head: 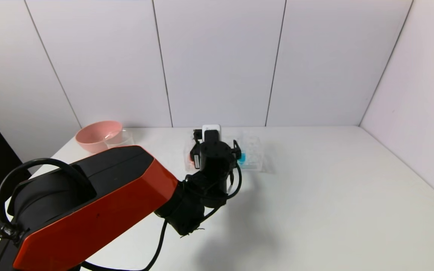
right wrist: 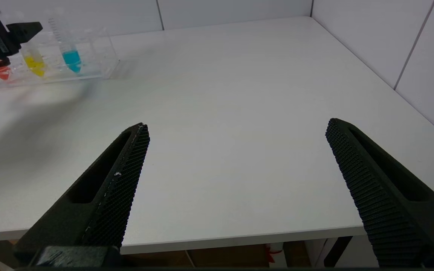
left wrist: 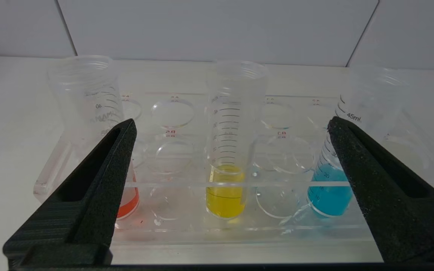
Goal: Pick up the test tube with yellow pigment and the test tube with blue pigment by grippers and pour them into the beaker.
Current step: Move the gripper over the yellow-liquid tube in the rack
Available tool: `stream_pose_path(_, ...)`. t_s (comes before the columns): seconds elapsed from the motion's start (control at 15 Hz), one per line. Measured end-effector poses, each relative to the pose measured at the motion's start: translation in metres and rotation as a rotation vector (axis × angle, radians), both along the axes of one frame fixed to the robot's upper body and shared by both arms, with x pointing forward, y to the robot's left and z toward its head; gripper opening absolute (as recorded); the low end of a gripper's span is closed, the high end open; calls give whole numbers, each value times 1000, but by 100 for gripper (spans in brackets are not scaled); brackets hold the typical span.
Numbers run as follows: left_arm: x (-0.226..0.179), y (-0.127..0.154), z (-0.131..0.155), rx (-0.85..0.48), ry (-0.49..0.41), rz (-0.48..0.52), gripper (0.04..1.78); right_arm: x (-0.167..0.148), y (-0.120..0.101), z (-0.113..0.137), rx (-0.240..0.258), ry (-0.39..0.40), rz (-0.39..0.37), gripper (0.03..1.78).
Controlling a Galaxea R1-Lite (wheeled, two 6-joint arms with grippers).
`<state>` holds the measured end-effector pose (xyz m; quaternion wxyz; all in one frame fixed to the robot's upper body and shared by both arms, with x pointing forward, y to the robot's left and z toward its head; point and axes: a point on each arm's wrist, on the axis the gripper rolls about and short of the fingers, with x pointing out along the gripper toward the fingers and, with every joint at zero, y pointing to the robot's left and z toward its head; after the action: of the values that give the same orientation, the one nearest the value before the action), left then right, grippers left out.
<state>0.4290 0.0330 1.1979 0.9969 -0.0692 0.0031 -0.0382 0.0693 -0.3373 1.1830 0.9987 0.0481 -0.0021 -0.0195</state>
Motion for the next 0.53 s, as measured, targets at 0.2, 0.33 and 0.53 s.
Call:
stream_pose_path(0.2, 4, -2, 4, -5, -7, -5, 177, 0, 0, 0, 0, 0, 0, 171)
stream_pose_path(0.33, 8, -2, 5, -8, -10, -9, 177, 0, 0, 0, 0, 0, 0, 171)
stream_pose_path(0.53, 17, -1, 4, -8, -9, -9, 177, 0, 0, 0, 0, 0, 0, 171)
